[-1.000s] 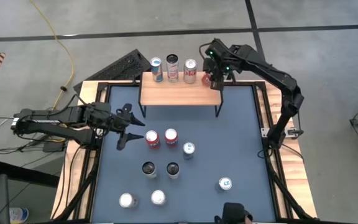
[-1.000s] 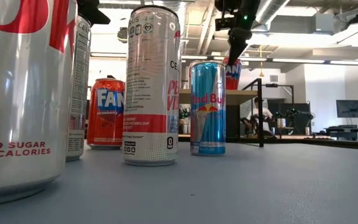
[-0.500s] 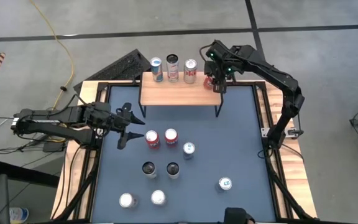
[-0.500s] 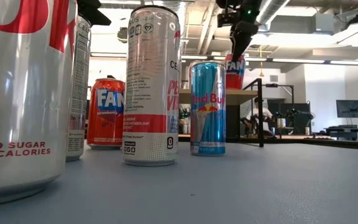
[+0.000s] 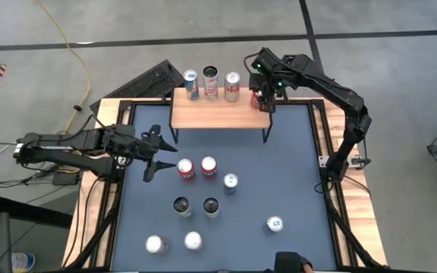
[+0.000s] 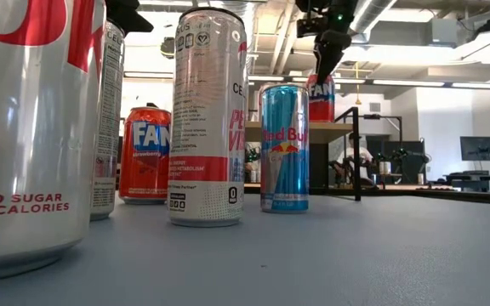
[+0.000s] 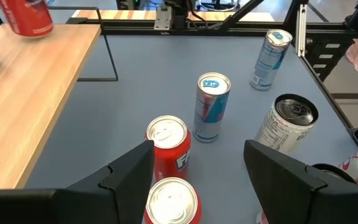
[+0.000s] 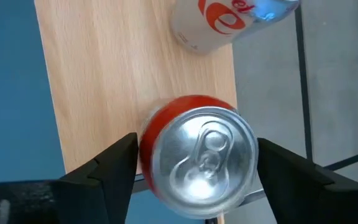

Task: Place canned beverage on shelf
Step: Put the right orange soda can on the shelf

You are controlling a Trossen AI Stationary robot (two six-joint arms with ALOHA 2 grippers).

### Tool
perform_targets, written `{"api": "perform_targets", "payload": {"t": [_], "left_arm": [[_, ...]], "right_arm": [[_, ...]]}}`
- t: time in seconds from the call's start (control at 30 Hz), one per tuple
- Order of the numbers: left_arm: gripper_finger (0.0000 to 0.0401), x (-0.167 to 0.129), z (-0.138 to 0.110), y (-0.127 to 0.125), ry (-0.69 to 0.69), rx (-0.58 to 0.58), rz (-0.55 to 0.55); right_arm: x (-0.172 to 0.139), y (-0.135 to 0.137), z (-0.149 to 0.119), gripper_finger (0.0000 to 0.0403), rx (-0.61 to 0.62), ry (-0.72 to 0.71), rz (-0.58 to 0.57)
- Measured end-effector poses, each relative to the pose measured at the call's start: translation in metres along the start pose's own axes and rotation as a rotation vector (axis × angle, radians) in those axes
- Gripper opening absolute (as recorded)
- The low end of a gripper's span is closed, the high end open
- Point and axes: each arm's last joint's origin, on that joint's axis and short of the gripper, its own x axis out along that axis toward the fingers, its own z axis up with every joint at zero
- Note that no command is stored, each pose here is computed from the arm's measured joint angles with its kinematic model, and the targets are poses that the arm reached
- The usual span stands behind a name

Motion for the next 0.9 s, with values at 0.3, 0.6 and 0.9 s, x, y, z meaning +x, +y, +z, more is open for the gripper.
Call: {"api": "perform_targets", "payload": {"t": [0.3,0.6,0.9], "left_arm": [[0.0238,0.000,0.000,0.000,0.001,0.000,0.001],[0.0238,0.000,0.000,0.000,0.002,-0.001,0.002],[0.0238,0.000,-0.002,0.001,0.019,0.003,0.036]], "right_arm": [[-0.002,-0.003,0.000,0.0306,-0.024,-0.009,-0.021],[-0.054,-0.019,0.008,0.0306,-0.010,-0.163,-0.148],[-0.102,0.003,-0.010,0.0234,0.115,-0.160,-0.017]]}}
